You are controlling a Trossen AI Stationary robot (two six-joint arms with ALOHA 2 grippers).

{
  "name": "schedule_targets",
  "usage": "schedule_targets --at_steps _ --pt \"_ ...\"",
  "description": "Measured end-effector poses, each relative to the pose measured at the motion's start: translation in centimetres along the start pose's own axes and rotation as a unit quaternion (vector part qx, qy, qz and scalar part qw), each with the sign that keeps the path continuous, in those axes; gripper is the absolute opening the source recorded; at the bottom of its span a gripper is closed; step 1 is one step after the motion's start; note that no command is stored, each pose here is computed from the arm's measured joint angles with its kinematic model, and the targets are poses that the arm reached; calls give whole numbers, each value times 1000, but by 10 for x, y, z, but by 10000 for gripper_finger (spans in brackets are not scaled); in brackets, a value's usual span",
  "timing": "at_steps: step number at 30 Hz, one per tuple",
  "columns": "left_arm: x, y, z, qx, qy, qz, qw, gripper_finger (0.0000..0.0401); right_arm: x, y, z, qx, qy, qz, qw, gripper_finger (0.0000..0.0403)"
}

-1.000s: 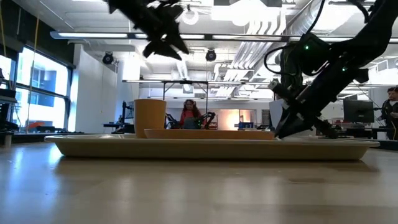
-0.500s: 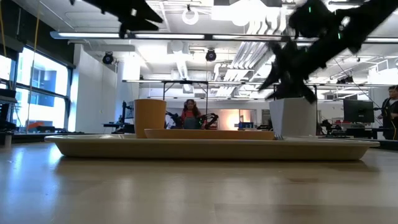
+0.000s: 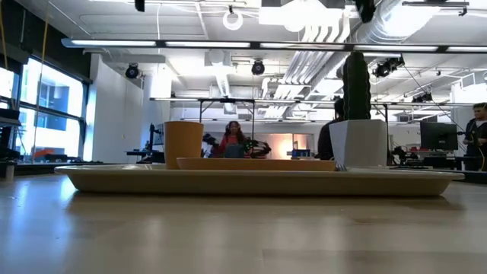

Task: Pick and place plate/cup/fork/spoon on tray
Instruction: Return to Home Position

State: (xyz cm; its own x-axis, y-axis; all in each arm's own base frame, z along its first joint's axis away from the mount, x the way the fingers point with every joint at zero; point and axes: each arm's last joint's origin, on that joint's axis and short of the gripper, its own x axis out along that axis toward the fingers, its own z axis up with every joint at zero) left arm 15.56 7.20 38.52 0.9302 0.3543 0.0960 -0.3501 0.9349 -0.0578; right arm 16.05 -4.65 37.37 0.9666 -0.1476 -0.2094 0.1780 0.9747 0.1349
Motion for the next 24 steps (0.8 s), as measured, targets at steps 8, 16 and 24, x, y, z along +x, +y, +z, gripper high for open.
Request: schedule_targets --at_steps 8,16,24 --pt "-18 -9 -43 -33 36 -8 999 1 -43 11 -15 25 -39 43 998 3" --pt "-40 -6 -103 44 57 4 997 1 -54 5 -64 -15 28 -28 999 5" --pt "-63 -4 -124 95 15 12 995 1 -68 7 -81 -126 -109 27 986 0"
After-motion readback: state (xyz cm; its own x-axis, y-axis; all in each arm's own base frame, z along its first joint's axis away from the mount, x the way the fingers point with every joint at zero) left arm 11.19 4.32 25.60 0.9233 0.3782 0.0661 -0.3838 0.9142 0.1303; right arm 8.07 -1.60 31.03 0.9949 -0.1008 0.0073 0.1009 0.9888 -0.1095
